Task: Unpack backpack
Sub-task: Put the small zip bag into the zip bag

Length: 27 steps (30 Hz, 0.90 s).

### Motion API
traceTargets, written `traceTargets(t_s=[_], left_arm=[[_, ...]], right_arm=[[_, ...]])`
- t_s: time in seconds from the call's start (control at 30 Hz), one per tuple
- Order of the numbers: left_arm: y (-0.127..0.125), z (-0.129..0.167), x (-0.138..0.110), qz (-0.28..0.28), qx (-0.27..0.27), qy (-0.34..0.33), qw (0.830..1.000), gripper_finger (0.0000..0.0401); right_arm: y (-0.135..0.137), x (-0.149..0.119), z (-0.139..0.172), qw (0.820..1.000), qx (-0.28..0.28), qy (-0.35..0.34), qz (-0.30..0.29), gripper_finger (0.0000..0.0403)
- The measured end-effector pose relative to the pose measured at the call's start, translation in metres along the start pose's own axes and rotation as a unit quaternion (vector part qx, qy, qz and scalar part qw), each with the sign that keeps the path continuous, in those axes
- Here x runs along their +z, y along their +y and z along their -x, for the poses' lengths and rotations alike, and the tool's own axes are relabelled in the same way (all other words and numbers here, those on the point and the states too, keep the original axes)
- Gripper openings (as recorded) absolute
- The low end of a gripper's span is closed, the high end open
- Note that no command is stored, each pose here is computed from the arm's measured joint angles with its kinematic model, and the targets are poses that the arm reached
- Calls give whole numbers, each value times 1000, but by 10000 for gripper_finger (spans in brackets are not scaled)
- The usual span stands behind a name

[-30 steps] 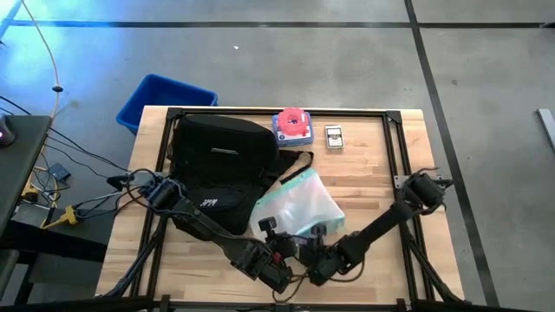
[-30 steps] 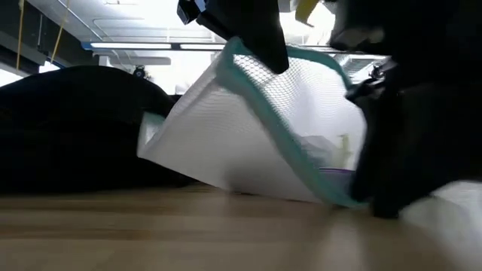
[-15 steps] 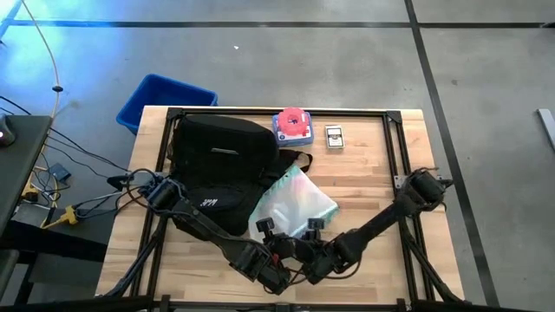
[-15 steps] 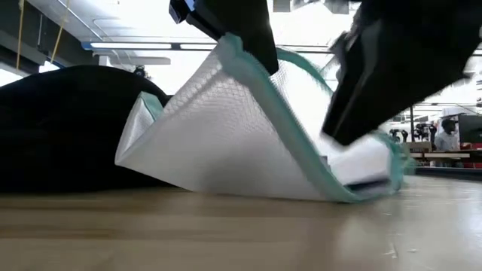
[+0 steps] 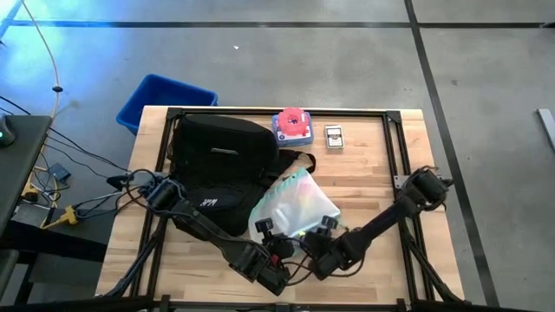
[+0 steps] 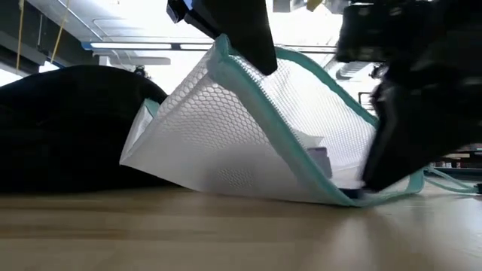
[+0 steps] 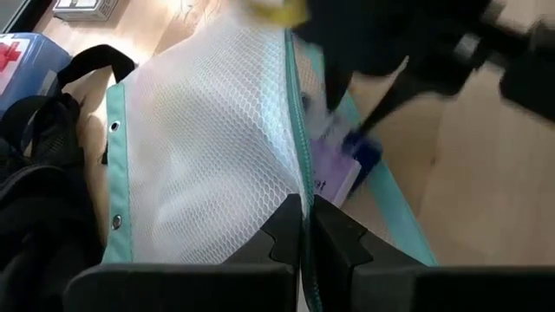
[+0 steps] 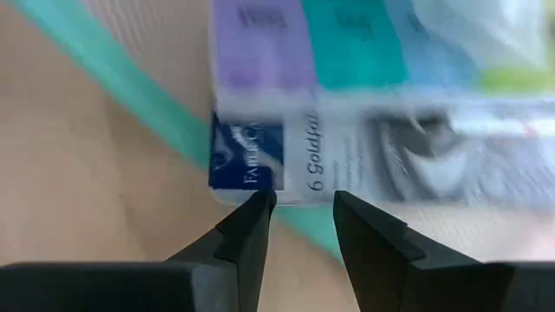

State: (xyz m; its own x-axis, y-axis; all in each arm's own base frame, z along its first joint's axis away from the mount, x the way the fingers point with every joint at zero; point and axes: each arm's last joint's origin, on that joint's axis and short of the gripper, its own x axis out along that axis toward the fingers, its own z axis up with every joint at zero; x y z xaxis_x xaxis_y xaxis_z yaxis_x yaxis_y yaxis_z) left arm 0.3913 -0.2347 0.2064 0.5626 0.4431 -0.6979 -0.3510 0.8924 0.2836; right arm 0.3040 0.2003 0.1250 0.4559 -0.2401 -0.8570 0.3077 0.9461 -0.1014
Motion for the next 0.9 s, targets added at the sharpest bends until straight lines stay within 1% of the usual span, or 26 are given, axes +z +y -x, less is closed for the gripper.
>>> traceTargets(t_s=[0.13,0.23,0.3,0.4,0.47,0.63,0.8,0.9], left_arm=[[-3,-8,-3,-18,4,6,1000,0],[-4,-16,-5,-26,5,17,999,0],[-4,-19,-7,-29,7,22,999,0],[-3,-20,-7,-31,17,19,999,0],[-3,-20,-7,-32,18,19,999,0],[-4,-19,-9,-31,23,19,999,0],[-3,-18,-11,-32,30,23,999,0],[-3,-19,-12,-31,33,24,999,0]], right_arm=[[-5,15,-12,999,30,-36,7,121],[-12,28,-20,998,34,-51,2,121],[-19,35,-24,998,21,-60,-2,121],[-28,40,-28,996,-21,-83,-12,121],[-32,43,-30,996,-23,-82,-17,121],[-26,39,-26,998,11,-58,13,121],[-14,27,-11,998,42,-35,35,121],[-8,22,1,997,50,-42,46,121]])
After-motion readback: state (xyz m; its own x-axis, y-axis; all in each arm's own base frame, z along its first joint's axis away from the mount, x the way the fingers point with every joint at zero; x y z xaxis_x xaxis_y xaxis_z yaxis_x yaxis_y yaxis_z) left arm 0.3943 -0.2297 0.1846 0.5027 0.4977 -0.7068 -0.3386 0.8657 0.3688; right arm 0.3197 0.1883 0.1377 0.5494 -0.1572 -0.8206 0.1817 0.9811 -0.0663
